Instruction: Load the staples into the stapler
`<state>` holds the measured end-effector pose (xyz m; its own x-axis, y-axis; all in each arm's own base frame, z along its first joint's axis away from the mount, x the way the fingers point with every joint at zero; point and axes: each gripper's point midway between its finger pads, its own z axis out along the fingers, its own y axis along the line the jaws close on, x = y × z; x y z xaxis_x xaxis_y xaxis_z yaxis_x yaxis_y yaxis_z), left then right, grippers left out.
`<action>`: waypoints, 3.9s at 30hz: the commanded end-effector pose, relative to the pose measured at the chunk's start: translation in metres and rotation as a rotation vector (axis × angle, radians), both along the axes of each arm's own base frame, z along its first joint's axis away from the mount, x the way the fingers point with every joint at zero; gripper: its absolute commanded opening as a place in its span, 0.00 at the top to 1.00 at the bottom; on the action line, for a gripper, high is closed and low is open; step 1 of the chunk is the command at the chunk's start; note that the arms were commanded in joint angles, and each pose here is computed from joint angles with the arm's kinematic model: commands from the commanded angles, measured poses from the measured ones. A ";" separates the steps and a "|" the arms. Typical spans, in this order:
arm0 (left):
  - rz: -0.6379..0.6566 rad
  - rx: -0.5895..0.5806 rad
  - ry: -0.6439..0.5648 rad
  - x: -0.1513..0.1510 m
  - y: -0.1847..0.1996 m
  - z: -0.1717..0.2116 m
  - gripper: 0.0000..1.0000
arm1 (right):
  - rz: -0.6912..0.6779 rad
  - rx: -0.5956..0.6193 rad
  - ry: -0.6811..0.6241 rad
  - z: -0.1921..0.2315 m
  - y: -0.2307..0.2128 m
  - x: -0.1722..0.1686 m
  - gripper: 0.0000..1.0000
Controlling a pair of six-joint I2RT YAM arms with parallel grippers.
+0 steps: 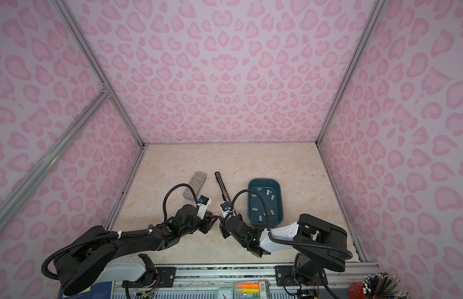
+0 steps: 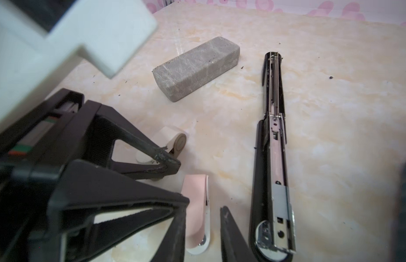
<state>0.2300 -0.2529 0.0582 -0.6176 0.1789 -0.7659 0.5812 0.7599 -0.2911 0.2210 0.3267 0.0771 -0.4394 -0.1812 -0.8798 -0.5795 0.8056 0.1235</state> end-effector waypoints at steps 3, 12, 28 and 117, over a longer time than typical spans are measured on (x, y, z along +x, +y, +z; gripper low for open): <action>-0.011 -0.021 -0.015 0.001 -0.005 0.002 0.60 | 0.004 -0.014 0.022 -0.010 0.005 0.001 0.73; -0.022 -0.020 -0.013 -0.001 -0.007 0.000 0.61 | -0.002 -0.041 0.054 -0.027 0.004 0.000 0.75; -0.036 -0.028 -0.015 -0.006 -0.007 0.000 0.63 | -0.033 -0.068 0.101 -0.055 -0.009 -0.005 0.77; 0.445 -0.197 0.115 0.069 0.043 0.060 0.30 | -0.143 -0.045 0.122 -0.036 -0.033 0.039 0.89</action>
<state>0.2944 -0.2034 0.1216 -0.6511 -0.2238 -0.7252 0.2111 0.8645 -0.4562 0.2613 0.2897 0.0369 -0.5583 -0.1889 -0.8078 -0.4427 0.8914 0.0975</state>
